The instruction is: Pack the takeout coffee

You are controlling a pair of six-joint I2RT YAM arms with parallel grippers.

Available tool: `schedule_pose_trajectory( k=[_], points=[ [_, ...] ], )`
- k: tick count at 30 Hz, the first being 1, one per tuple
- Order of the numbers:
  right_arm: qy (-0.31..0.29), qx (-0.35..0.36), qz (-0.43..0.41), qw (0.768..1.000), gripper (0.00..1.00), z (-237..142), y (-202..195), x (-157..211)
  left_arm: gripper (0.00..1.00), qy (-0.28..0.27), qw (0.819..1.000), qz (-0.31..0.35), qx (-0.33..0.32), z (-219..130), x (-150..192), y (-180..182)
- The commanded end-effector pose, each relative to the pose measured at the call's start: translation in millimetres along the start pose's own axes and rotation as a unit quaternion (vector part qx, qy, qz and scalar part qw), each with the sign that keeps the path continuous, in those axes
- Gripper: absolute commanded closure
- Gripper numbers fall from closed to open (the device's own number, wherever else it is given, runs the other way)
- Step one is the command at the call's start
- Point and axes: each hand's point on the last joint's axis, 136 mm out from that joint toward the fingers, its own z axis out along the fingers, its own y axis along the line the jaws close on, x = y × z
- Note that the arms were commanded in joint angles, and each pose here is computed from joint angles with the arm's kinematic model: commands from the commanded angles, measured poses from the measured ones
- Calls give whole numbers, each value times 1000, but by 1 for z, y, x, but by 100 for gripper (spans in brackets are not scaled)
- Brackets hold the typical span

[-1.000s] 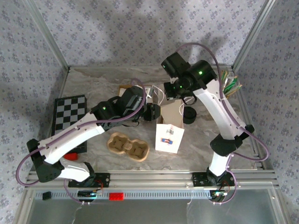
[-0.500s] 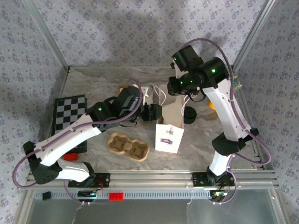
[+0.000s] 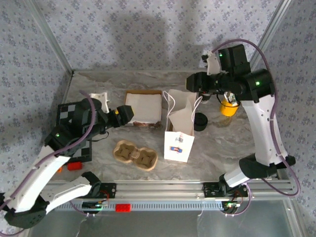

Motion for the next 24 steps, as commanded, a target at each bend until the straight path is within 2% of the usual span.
schedule_pose_trajectory(
  k=[1, 3, 6, 7, 10, 14, 18, 24],
  points=[
    [-31, -28, -7, 999, 53, -7, 0, -9, 23, 40, 990, -131, -23, 45, 26, 29],
    [-41, -17, 0, 999, 51, -7, -13, -8, 22, 47, 983, -175, -17, 72, 33, 33],
    [-51, -16, 26, 998, 50, -5, -31, -4, 21, 57, 971, -224, -53, 106, 41, 46],
    [-58, -15, 39, 997, 50, -6, -39, -4, 21, 57, 964, -246, -82, 114, 44, 56],
    [-77, -15, 71, 994, 49, -11, -57, -3, 20, 33, 952, -286, -108, 134, 39, 69],
    [-94, -16, 92, 991, 49, -20, -70, -3, 20, 22, 923, -354, -148, 157, 48, 93],
    [-107, -27, 99, 989, 48, -24, -74, -5, 26, -4, 906, -389, -168, 173, 48, 106],
    [-111, -28, 108, 987, 48, -27, -83, -4, 36, 3, 886, -417, -201, 192, 62, 121]
  ],
)
